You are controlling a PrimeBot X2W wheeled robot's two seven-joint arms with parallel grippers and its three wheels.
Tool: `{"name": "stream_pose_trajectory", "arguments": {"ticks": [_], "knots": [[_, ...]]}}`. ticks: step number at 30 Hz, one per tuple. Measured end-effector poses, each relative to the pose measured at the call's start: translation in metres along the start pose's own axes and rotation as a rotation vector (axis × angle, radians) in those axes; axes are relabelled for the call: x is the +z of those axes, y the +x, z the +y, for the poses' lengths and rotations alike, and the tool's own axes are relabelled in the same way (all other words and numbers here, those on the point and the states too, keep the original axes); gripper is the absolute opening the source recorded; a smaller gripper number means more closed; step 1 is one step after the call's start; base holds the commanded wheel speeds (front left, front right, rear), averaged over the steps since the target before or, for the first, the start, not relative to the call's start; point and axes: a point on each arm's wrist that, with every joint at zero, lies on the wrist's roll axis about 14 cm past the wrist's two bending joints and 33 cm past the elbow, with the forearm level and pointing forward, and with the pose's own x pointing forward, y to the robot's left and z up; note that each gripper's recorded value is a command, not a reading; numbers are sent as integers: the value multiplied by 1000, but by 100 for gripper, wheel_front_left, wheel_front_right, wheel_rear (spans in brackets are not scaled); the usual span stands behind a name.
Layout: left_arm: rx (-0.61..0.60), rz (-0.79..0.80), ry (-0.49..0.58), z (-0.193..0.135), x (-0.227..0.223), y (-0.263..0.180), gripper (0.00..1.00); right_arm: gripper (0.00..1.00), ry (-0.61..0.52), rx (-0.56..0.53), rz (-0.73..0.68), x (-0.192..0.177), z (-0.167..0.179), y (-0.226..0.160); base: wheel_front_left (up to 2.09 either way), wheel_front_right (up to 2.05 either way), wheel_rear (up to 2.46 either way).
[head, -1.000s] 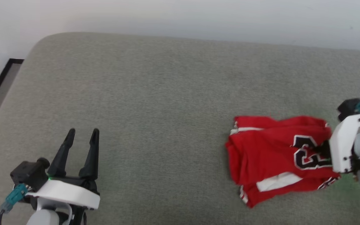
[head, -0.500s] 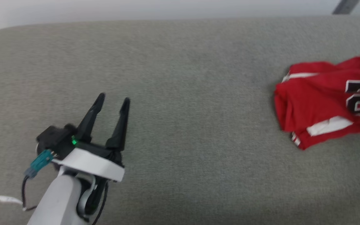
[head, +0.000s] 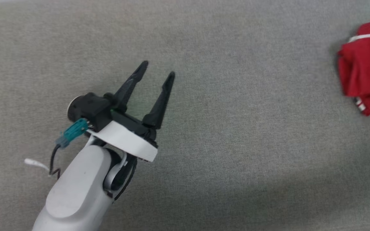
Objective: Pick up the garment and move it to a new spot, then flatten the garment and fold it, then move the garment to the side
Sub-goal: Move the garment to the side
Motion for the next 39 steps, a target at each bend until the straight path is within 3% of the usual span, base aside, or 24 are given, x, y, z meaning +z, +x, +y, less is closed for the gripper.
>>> {"name": "stream_pose_trajectory", "arguments": {"ticks": [9,15,16,17,18,19,20,30,39], "knots": [[-56,36,-21,-6,-21,17,100,0,-19,-137,7,-14,-31,18,0,0,0],[-46,39,-19,1,-21,17,100,0,4,-134,32,-29,-15,32,0,0,0],[-39,36,-18,3,-20,17,100,7,-6,-130,30,-28,-12,34,0,0,0],[-33,34,-18,5,-19,16,100,38,-13,-129,30,-28,-10,35,0,0,0],[-29,31,-15,7,-18,16,100,48,-1,-129,13,-24,-10,35,0,0,0],[-24,27,-12,8,-16,16,100,83,0,-132,0,-21,-11,35,0,0,0],[-19,22,-9,10,-14,15,100,100,-2,-131,-1,-19,-10,35,0,0,0],[67,-23,-11,28,8,0,100,100,38,-140,-150,17,-17,18,0,0,0],[169,-74,-16,45,34,-27,100,100,104,-42,-345,56,24,2,0,0,0]]}}
